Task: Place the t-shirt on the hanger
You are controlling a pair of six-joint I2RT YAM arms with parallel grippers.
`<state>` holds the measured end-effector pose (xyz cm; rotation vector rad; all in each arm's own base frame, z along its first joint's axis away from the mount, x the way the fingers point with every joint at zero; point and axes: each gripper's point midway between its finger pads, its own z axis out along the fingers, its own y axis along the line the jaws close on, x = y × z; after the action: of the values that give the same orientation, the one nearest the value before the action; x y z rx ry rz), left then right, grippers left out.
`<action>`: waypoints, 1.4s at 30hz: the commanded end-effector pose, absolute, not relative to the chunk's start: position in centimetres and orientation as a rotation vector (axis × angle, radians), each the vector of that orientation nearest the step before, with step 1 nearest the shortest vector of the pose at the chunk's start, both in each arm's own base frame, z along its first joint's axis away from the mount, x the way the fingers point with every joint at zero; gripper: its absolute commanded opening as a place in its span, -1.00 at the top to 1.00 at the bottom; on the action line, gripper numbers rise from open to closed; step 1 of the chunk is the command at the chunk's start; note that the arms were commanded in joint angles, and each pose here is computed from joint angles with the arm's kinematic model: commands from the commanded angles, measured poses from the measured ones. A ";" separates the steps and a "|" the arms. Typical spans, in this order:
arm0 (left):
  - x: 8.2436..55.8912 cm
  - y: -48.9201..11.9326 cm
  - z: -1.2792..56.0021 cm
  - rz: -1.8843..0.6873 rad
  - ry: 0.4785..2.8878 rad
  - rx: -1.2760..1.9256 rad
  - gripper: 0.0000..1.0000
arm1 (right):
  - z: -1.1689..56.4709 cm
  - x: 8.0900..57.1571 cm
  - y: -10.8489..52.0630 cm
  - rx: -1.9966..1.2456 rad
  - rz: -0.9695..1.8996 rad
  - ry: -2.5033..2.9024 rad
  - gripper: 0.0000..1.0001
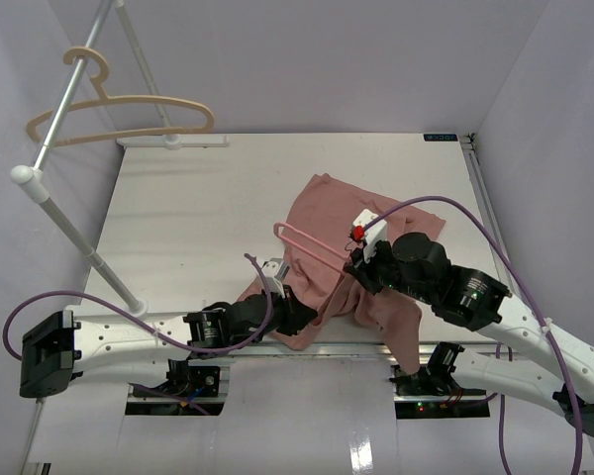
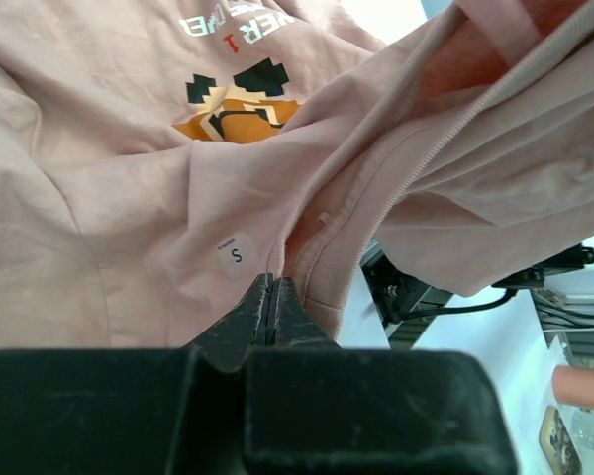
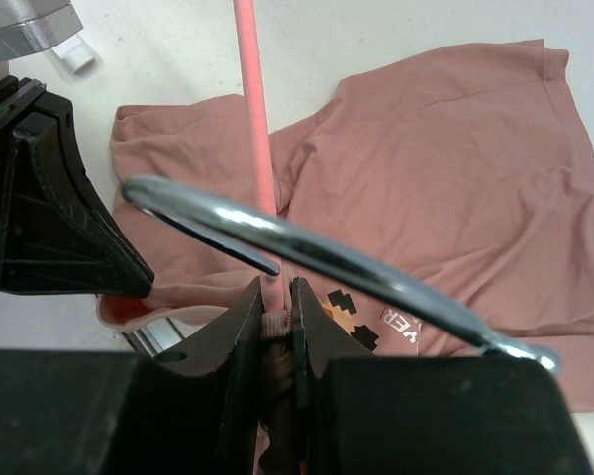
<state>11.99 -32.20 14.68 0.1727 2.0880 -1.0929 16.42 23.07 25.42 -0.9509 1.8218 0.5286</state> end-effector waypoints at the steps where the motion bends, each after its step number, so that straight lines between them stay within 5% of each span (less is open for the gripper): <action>1: 12.4 -31.4 15.6 -1.055 2.073 0.159 1.00 | 28.1 16.8 23.1 -0.879 0.560 1.734 0.85; 7: 13.1 -29.9 16.4 -0.981 2.059 0.149 1.00 | 28.4 16.7 22.6 -0.865 0.554 1.727 0.85; 9: 12.6 -30.3 16.5 -1.008 2.065 0.176 0.55 | 28.4 16.7 22.6 -0.867 0.554 1.729 0.85; 10: 12.4 -30.5 16.6 -1.024 2.062 0.189 0.51 | 28.4 16.7 22.6 -0.867 0.555 1.729 0.85; 15: 11.8 -31.1 15.9 -1.039 2.074 0.249 1.00 | 28.0 16.8 22.7 -0.872 0.549 1.738 0.85; 24: 13.3 -29.5 16.6 -0.948 2.053 0.158 1.00 | 28.0 16.6 22.5 -0.869 0.554 1.731 0.85; 27: 15.5 -26.4 16.9 -0.746 2.030 0.066 1.00 | 27.7 16.0 22.8 -0.901 0.584 1.733 0.85; 42: 22.6 -18.8 27.4 -0.456 1.778 -0.133 1.00 | 27.7 12.9 21.6 -0.939 0.716 1.700 0.84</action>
<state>21.53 -21.22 24.89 -0.1208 1.8395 -0.5544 13.71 21.79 26.87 -0.9481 1.7270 0.6658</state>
